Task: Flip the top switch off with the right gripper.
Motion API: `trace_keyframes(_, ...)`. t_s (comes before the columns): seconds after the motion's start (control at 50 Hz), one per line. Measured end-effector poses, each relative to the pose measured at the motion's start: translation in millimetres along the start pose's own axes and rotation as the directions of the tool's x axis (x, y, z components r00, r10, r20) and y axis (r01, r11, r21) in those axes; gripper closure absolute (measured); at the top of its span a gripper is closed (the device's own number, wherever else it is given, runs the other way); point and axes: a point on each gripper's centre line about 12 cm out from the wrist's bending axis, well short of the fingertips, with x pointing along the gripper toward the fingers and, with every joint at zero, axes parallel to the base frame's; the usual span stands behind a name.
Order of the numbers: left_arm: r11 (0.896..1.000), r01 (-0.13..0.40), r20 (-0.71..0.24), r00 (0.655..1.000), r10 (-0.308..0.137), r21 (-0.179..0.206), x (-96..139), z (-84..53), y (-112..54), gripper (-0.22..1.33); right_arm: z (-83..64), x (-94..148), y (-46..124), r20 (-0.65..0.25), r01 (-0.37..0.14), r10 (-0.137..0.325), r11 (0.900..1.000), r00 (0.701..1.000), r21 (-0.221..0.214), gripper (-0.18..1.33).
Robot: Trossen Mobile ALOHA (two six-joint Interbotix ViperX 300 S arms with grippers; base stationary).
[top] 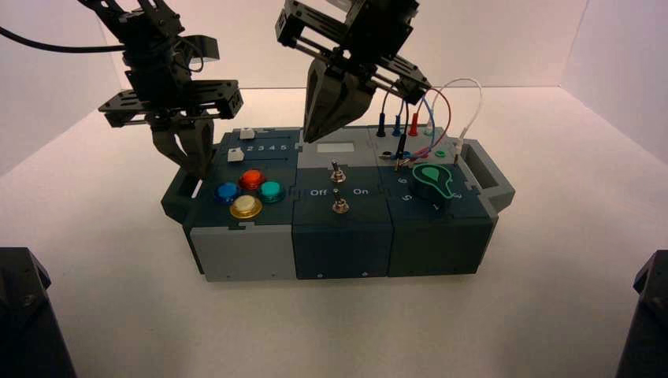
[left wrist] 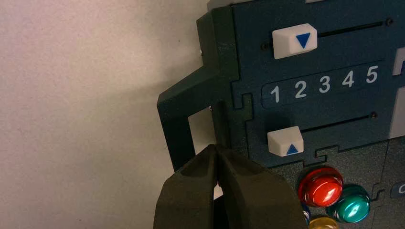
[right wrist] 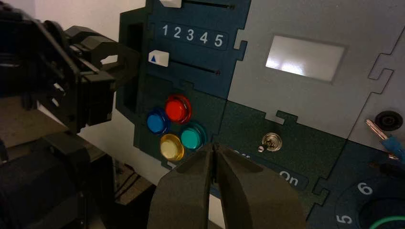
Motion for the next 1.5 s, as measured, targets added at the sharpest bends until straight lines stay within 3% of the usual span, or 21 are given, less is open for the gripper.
trace_keyframes(0.28,1.0,0.0,0.0,1.0,0.0,-0.002,0.0,0.1,0.4,1.28,-0.9,8.1,-3.8,-0.018,0.015,-0.014,0.9993,1.0,0.033,1.29)
trace_keyframes(0.72,1.0,0.0,0.0,1.0,0.0,0.0,0.0,0.0,0.0,1.28,-3.8,25.0,-13.3,-0.052,0.05,-0.047,0.9976,0.998,0.048,1.29)
trace_keyframes(1.5,1.0,0.0,0.0,1.0,0.0,-0.002,0.1,0.6,0.3,1.28,0.7,25.4,-26.0,-0.017,0.068,-0.067,0.9957,0.998,0.063,1.3)
